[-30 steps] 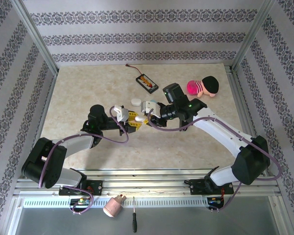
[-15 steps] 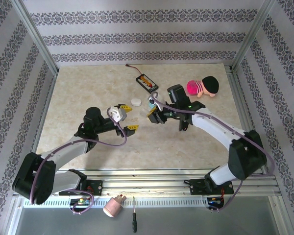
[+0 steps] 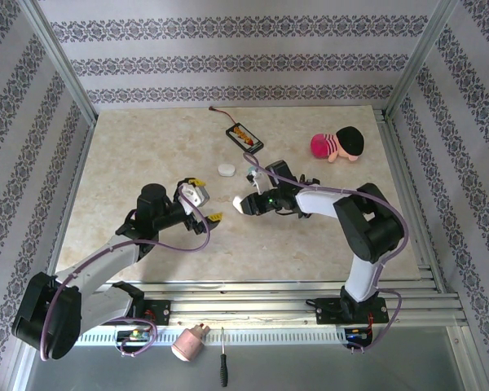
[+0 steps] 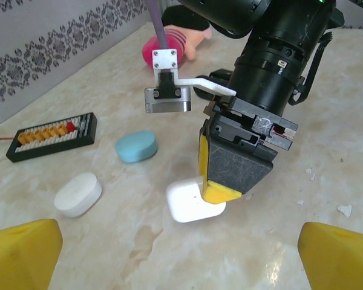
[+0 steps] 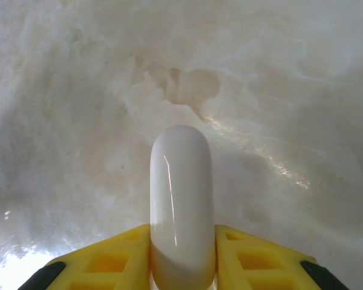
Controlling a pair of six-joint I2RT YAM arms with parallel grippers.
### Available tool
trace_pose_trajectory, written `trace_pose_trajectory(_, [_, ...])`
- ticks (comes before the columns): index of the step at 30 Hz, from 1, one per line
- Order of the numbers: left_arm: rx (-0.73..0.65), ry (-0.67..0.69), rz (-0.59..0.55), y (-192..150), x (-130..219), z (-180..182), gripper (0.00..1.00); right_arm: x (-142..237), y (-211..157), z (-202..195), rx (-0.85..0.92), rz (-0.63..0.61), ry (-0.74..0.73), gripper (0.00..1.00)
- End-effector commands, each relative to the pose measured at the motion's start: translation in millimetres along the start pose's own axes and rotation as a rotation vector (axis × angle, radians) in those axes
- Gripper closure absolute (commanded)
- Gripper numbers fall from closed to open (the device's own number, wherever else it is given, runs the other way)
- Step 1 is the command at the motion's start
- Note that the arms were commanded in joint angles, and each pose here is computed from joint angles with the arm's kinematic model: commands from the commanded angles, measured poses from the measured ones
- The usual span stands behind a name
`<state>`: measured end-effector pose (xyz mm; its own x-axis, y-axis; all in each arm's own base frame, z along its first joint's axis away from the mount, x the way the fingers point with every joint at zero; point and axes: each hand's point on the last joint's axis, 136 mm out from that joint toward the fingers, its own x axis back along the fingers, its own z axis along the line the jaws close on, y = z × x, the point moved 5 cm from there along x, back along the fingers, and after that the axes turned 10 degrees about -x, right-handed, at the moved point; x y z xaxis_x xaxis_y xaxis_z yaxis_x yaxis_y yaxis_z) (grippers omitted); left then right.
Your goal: Insert the wireless bluetooth earbuds into the charging case
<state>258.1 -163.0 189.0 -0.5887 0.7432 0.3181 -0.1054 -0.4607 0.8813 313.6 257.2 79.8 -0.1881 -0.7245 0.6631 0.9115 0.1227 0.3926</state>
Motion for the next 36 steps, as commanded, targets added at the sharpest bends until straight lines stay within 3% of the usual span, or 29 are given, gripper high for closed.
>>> trace_pose_trajectory(1, [-0.012, -0.045, 0.055, -12.2, 5.2, -8.8, 0.01, -7.8, 7.4, -5.2, -0.014, -0.06, -0.008, 0.72])
trace_pose_trajectory(7, [-0.002, -0.086, 0.089, -16.0, 5.5, -13.2, 0.01, -9.6, 4.9, -16.3, 0.013, -0.077, -0.071, 0.65])
trace_pose_trajectory(13, [0.032, -0.04, 0.1, -17.2, 3.1, -5.5, 0.01, 17.4, 15.3, -12.2, 0.057, -0.157, -0.134, 0.44])
trace_pose_trajectory(20, [0.144, 0.211, 0.157, -35.7, 8.3, 25.1, 0.01, 77.6, 39.3, -2.0, 0.157, -0.37, -0.256, 0.09])
trace_pose_trajectory(25, [0.176, 0.461, 0.258, -60.0, 29.1, 48.0, 0.01, 135.1, 55.9, 1.8, 0.249, -0.546, -0.344, 0.05])
trace_pose_trajectory(29, [0.187, 0.654, 0.241, -81.2, 47.9, 61.8, 0.01, 182.3, 64.9, -16.6, 0.254, -0.687, -0.456, 0.02])
trace_pose_trajectory(36, [0.241, 0.779, 0.208, -113.4, 58.0, 82.0, 0.01, 219.5, 56.0, -80.7, 0.196, -0.77, -0.657, 0.02])
